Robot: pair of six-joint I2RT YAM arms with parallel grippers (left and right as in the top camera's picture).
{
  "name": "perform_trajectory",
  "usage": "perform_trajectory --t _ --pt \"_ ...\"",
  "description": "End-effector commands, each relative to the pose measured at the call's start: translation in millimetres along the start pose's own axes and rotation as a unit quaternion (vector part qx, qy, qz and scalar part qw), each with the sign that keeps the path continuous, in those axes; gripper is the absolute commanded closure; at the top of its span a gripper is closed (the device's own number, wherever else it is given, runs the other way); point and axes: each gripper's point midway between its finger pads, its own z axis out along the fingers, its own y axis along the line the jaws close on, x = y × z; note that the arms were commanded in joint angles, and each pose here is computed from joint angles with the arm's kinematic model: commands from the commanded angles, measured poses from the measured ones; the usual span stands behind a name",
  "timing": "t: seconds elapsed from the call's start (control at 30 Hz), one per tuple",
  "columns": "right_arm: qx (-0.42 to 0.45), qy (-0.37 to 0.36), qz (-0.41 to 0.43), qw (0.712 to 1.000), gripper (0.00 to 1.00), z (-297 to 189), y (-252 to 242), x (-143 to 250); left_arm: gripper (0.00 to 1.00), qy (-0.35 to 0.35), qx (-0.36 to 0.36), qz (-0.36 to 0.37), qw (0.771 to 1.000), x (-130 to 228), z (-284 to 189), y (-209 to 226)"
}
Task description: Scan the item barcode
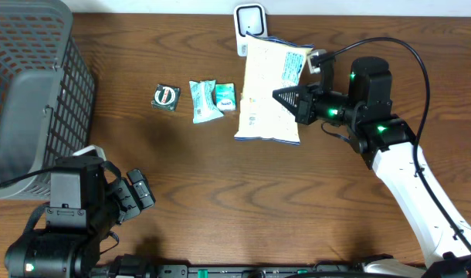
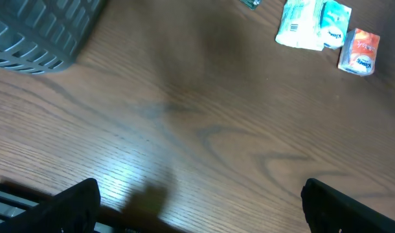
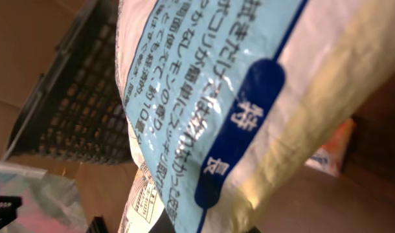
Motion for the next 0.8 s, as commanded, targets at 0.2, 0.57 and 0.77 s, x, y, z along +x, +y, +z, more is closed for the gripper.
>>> perform_trajectory --t 0.2,0.57,0.77 --pt "0.229 -0.014 -0.040 0.973 0.98 -20 -69 -8 0.02 0.000 -0.003 -0.002 1.000 0 0 1" --pt "0.557 0.086 -0.205 0.800 0.99 -69 -126 -8 0.02 0.000 -0.003 -0.002 1.000 0 0 1" --pt "0.661 0.162 -0.251 0.688 0.99 -63 -164 16 0.02 0.000 -0.003 -0.002 1.000 0 0 1"
